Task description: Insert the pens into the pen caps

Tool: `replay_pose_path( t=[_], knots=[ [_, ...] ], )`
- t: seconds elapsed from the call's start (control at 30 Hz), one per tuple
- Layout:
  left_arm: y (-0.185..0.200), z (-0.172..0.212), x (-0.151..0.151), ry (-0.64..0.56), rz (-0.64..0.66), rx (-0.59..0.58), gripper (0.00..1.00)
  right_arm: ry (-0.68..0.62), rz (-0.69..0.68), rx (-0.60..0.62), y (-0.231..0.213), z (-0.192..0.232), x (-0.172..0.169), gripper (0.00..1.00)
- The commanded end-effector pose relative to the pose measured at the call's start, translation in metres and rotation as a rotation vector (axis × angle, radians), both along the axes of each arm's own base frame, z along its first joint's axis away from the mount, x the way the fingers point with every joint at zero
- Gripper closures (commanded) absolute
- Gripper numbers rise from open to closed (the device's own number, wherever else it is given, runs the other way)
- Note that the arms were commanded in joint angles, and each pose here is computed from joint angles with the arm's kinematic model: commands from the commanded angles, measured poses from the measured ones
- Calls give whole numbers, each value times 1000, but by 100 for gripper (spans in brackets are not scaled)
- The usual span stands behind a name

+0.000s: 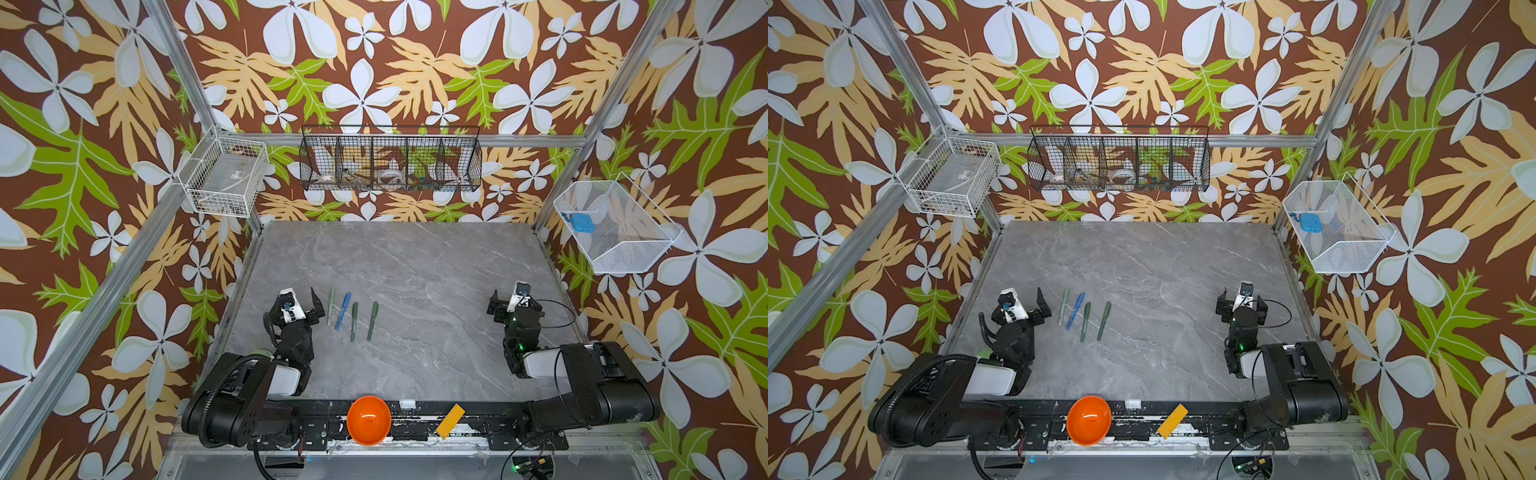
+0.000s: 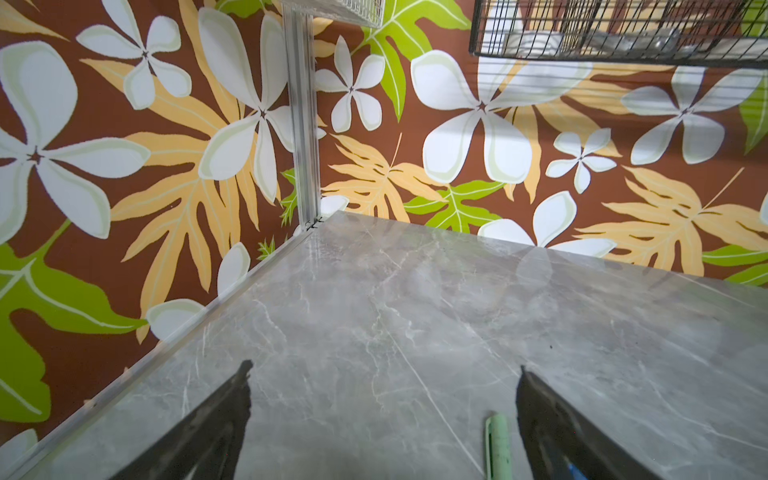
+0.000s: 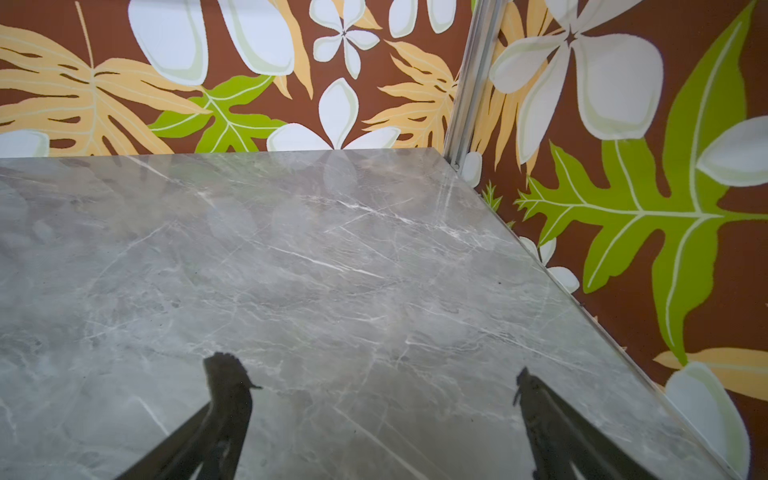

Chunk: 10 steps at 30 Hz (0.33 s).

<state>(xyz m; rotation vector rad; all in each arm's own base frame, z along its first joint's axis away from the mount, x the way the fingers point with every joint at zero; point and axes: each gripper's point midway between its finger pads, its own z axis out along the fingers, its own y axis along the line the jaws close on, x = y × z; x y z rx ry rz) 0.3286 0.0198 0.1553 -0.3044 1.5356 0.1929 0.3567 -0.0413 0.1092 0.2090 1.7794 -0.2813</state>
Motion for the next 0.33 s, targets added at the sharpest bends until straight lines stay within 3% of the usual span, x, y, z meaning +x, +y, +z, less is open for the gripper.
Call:
replay_pose_path(
  t=[0.0,0.3],
  knots=[
    [2,4,-1,-18,8,-10,0,-32,-1,-11,0,9,2,1],
    [5,1,6,2,6,-25,0,-31,1,-11,1,9,2,1]
  ],
)
